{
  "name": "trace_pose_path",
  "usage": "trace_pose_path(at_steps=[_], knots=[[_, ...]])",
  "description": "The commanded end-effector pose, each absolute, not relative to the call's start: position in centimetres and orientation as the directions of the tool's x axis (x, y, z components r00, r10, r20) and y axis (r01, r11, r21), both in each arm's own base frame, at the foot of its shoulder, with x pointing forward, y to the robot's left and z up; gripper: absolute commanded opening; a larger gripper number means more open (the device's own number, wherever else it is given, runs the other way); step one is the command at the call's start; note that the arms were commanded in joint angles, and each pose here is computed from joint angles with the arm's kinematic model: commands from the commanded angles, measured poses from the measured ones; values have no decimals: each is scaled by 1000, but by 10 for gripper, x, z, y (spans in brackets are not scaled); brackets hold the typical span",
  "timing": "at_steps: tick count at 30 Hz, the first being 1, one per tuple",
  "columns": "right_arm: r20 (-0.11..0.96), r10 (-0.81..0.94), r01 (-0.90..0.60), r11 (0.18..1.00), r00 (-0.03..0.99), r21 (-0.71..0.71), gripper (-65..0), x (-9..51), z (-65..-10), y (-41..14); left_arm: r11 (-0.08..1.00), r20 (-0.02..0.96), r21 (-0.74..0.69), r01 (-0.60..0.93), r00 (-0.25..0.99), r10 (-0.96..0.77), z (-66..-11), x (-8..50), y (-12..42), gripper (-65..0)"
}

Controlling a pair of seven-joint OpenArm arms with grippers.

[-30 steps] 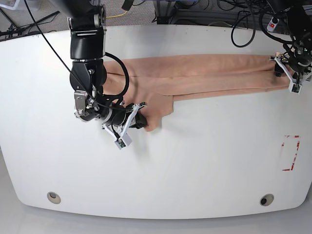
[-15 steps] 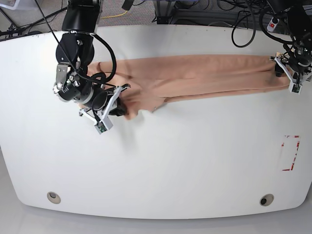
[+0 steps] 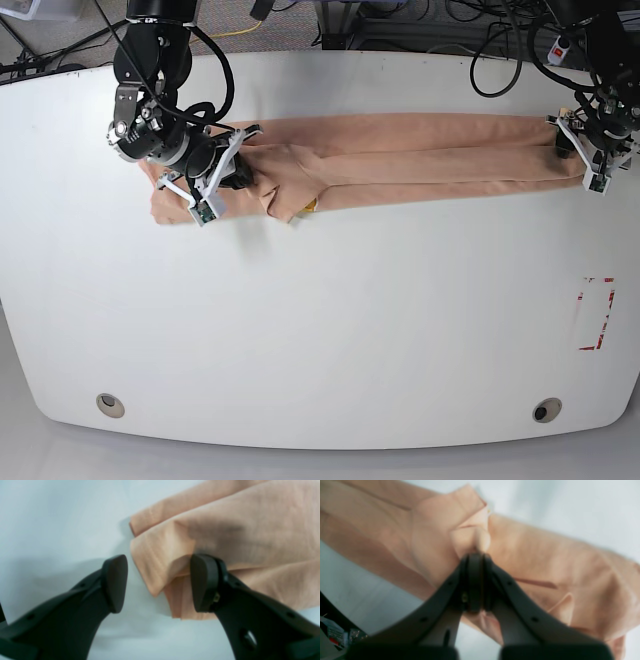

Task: Fold the T-shirt properly
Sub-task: 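Pull the right gripper back to the shirt's end and grasp it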

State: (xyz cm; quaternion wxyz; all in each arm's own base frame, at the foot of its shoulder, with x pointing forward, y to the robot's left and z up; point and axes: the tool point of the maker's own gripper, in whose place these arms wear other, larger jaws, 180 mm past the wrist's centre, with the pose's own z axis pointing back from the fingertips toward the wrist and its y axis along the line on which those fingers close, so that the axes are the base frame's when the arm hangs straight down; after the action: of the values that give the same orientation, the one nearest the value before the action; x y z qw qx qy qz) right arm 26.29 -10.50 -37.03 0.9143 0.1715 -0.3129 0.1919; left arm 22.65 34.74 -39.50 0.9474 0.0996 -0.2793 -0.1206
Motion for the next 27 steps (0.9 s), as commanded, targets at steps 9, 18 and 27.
trace_pose_path(at_steps=[9,18,27], knots=[[683,-3,-175,966,730,191,-282,265,-358,-188,943,529,284,173,792,-304,-382,236,353,-278],[708,-2,-162,973,707,165,-270,265,-345,-194,942,541,289,171,783,-308,-378,240,352,-278],[715,99,-330,924,692,191,-273,266,-346,-136,923,611,349,164,707,-356,-340,265,346,-278]])
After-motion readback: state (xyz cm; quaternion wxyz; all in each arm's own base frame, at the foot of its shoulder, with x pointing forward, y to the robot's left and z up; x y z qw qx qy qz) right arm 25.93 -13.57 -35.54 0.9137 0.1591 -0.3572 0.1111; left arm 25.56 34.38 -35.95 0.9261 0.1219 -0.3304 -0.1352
